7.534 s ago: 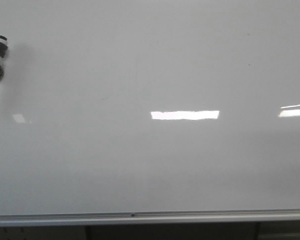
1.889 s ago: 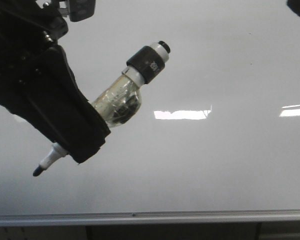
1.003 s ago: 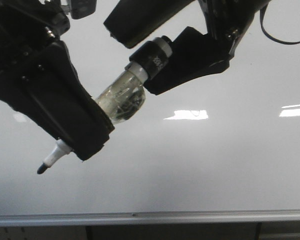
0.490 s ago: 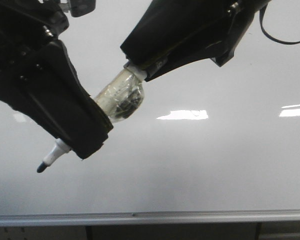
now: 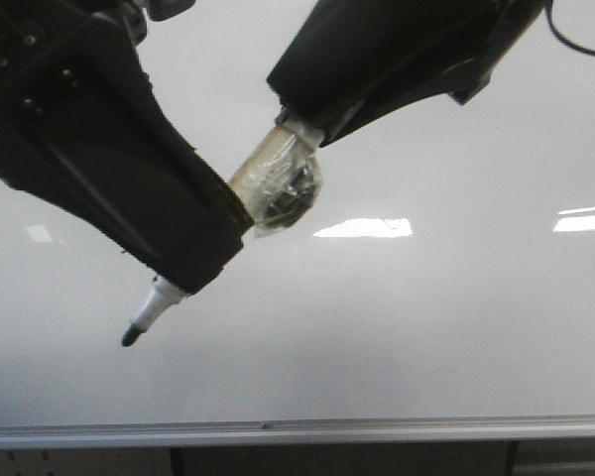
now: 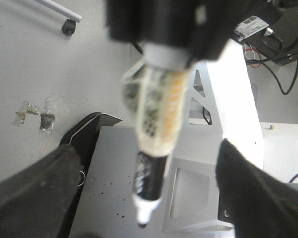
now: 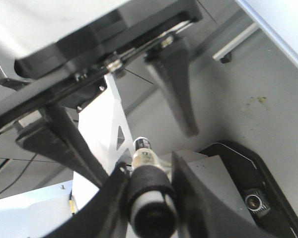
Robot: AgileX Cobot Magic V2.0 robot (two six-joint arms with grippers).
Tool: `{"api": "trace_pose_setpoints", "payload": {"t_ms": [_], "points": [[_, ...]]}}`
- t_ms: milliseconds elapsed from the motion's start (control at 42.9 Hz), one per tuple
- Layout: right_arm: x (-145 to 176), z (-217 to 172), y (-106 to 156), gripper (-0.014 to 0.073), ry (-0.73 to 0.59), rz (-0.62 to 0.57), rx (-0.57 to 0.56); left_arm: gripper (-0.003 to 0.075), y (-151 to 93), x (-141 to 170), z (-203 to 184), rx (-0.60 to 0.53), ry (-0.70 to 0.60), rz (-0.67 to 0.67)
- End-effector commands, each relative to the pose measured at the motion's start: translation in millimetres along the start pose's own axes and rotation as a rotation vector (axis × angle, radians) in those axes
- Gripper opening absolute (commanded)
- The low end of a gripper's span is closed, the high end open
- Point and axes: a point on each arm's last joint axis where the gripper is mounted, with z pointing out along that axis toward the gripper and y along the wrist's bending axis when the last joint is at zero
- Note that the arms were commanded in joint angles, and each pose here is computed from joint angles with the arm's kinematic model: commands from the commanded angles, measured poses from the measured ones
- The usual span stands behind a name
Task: Write number 0 on whiteboard
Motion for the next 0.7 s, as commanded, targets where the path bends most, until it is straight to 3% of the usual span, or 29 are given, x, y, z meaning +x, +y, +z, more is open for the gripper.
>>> {"api": "trace_pose_setpoints", "payload": {"t_ms": [0, 187, 327, 490, 676], "points": [[4, -25, 18, -0.0068, -0.045, -0.025, 0.057, 0.0610, -14, -14, -11, 0.006, -0.089, 0.034], [26, -79, 11, -0.0066, -0.197, 0.034, 0.514, 0.0608, -13, -14, -11, -0.010, -0.098, 0.034], [37, -117, 23, -0.0066, -0.397, -0.017, 0.746, 0.0552, -13, -14, -11, -0.010, -0.098, 0.034], [40, -143, 42, -0.0066, -0.637, -0.099, 0.884, 0.0352, -13, -14, -11, -0.010, -0.098, 0.034], [35, -145, 38, -0.0066, -0.666, -0.102, 0.902, 0.0036, -13, -14, -11, -0.010, -0.098, 0.034]]}}
